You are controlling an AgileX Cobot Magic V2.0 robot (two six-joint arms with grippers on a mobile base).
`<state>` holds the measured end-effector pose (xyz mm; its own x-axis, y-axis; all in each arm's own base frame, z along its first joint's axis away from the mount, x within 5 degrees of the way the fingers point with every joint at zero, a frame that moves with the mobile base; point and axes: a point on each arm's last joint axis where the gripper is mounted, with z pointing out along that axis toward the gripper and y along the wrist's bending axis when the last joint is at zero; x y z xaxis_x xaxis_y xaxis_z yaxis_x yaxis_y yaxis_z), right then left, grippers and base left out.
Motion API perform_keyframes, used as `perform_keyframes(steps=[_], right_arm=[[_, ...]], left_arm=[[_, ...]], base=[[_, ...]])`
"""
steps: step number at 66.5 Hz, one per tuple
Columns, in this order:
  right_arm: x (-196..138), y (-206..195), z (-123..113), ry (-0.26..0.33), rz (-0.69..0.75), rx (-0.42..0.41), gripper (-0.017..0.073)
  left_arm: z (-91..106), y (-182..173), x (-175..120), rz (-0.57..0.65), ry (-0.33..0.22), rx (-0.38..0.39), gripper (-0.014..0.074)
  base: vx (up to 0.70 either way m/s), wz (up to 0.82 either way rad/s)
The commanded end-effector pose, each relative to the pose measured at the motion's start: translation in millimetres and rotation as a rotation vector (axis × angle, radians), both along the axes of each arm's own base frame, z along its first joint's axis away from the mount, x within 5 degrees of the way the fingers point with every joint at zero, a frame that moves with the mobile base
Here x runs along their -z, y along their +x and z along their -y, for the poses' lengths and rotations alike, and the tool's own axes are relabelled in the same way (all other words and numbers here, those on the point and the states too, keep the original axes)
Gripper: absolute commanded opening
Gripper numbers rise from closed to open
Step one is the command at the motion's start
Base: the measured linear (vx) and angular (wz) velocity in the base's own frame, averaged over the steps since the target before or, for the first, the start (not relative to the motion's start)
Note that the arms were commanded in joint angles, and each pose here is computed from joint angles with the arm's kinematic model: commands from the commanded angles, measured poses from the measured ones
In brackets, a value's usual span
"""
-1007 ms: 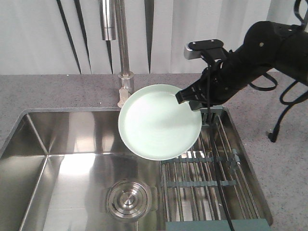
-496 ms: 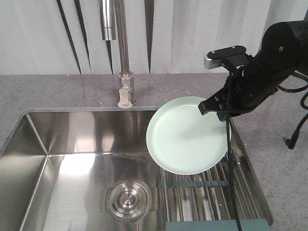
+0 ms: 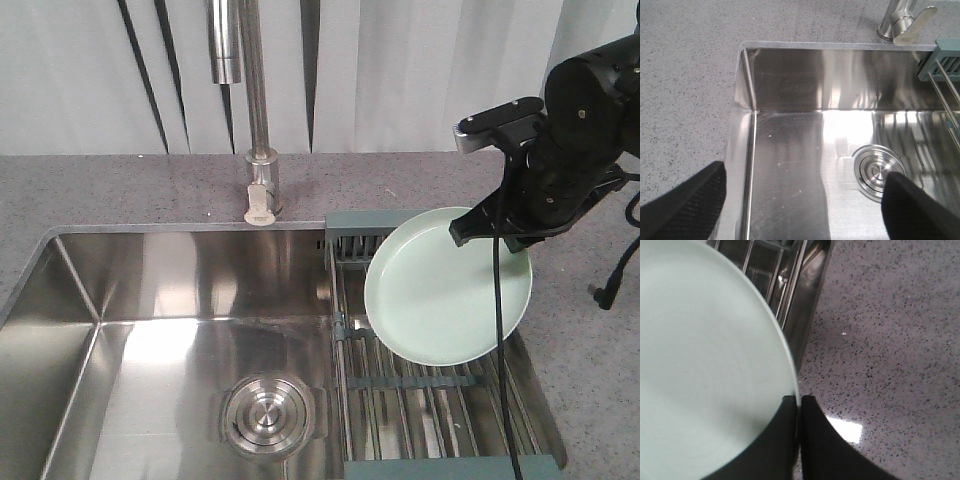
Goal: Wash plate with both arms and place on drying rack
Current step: 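Lower the plate onto the wire drying rack with the right gripper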
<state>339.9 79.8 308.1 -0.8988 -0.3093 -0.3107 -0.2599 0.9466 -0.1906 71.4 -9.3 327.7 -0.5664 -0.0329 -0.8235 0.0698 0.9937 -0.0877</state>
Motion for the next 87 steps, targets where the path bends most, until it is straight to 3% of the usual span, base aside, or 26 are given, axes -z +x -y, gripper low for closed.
perform_keyframes(steps=[1, 48, 66, 78, 87], right_arm=[[-21.6, -2.7, 6.3, -0.019, 0.086, 0.006, -0.0001], [57.5, 35.7, -9.7, -0.009, -0.084, 0.01, 0.0027], [58.4, 37.4, -12.4, 0.021, -0.07, 0.011, 0.0212], [39.4, 31.0, -11.7, 0.037, -0.021, 0.004, 0.0308], [10.9, 9.9, -11.0, 0.118, 0.053, -0.008, 0.0309]], left_arm=[[0.7, 2.8, -12.0, 0.08, -0.018, 0.0, 0.0585], [0.7, 2.8, -12.0, 0.08, -0.018, 0.0, 0.0585], [0.7, 2.8, -12.0, 0.08, -0.018, 0.0, 0.0585], [0.7, 2.8, -12.0, 0.08, -0.018, 0.0, 0.0585], [0.7, 2.8, -12.0, 0.08, -0.018, 0.0, 0.0585]], base=[[0.0, 0.0], [0.0, 0.0], [0.0, 0.0], [0.0, 0.0], [0.0, 0.0]])
